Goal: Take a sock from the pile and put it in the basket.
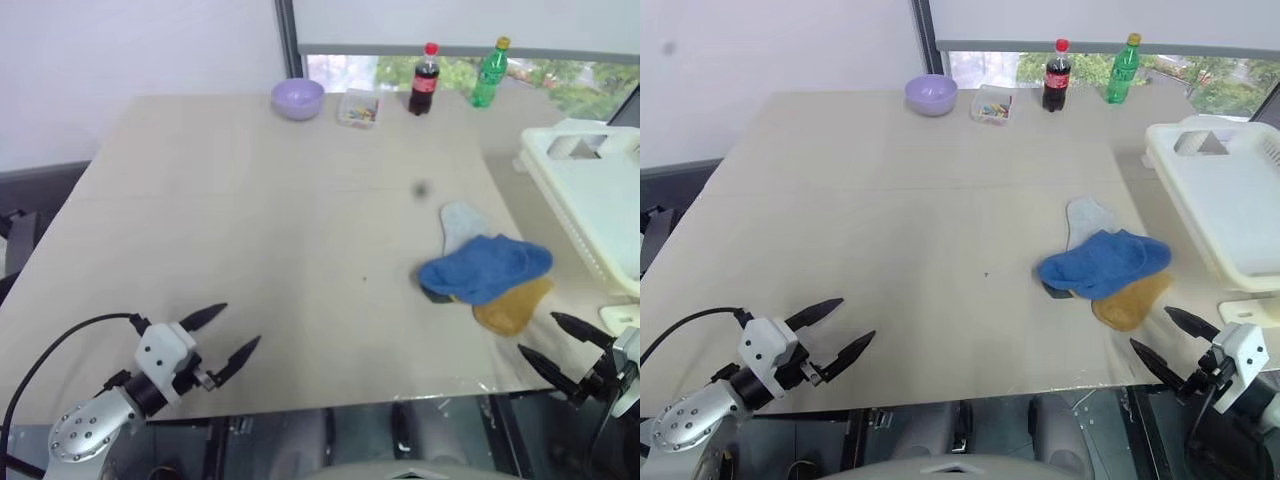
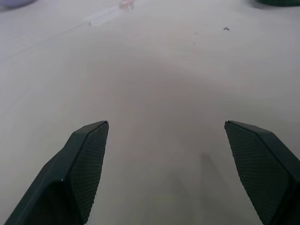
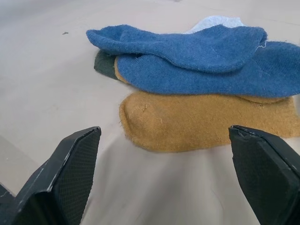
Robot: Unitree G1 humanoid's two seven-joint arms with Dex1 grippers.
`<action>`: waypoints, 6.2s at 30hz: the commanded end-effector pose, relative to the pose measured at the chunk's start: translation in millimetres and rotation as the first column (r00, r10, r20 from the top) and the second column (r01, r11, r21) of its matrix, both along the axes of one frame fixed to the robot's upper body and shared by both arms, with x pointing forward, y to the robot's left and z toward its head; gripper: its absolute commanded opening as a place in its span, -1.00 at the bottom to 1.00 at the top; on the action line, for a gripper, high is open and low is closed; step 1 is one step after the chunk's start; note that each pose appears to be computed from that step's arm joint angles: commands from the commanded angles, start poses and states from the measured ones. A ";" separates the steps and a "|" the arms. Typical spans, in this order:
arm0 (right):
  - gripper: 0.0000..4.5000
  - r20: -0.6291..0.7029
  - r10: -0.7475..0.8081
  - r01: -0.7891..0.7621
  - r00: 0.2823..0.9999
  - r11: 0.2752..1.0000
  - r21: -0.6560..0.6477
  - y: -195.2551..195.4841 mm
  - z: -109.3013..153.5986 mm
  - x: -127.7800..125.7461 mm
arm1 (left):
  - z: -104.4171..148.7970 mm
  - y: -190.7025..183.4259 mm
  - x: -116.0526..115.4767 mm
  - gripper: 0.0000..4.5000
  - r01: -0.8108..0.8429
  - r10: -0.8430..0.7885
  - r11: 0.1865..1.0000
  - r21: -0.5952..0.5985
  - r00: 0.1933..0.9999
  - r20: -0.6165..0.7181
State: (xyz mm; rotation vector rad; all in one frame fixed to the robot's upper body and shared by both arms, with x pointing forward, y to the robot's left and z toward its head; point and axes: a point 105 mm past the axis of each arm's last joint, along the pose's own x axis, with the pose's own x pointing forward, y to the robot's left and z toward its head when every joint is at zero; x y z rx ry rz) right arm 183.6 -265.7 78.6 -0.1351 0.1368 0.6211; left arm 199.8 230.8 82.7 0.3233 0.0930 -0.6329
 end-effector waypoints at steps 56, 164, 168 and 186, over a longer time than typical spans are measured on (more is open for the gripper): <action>-0.20 0.212 0.311 -0.175 0.927 0.855 -0.489 100.7 27.1 82.6 | 47.2 -20.2 2.3 0.88 0.404 -0.408 0.906 -0.125 0.913 -0.010; -0.99 0.030 0.085 -0.060 0.996 0.873 -0.485 84.6 26.2 71.2 | 63.6 -19.0 38.3 0.88 0.546 -0.541 0.835 -0.069 0.837 0.080; -0.88 -0.008 0.094 -0.086 0.996 0.875 -0.476 85.5 24.5 67.8 | 62.8 -17.7 36.9 0.88 0.541 -0.536 0.838 -0.066 0.840 0.078; -0.98 0.018 0.098 -0.079 0.995 0.889 -0.452 92.2 26.3 78.5 | 61.5 -17.9 37.3 0.88 0.536 -0.531 0.842 -0.065 0.843 0.083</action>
